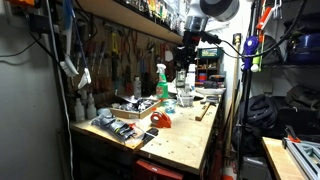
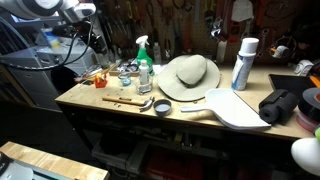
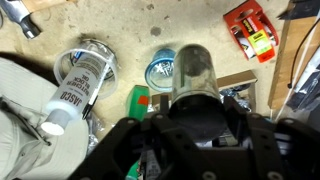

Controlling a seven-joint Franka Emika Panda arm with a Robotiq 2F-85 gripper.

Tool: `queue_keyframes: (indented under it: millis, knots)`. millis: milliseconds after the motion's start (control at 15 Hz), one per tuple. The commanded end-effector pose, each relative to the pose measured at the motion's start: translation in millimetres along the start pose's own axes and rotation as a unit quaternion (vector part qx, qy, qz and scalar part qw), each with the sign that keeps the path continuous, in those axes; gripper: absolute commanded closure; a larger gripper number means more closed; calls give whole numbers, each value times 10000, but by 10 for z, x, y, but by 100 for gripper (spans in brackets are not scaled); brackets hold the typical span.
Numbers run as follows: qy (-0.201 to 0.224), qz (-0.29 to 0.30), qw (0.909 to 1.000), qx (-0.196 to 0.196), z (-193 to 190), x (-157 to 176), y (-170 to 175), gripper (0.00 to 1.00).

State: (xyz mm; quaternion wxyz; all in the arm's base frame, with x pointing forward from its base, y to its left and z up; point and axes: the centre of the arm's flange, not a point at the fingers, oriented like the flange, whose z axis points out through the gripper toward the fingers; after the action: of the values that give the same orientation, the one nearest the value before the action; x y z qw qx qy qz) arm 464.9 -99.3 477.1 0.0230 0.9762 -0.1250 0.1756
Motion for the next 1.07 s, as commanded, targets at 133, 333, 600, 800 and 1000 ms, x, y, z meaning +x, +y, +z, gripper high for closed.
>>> queue_keyframes:
  millis: [133,333,600,800,1000]
  knots:
    - [332,455,9954,-769,-155,434,523,69]
    - [269,1003,9846,-1405,-158,674,1091,69]
    - [102,1872,9619,-1991,-30,842,1887,69]
    - [148,1932,9627,-1888,-34,705,1960,44]
    - [121,2063,9589,-1943,64,787,2021,44]
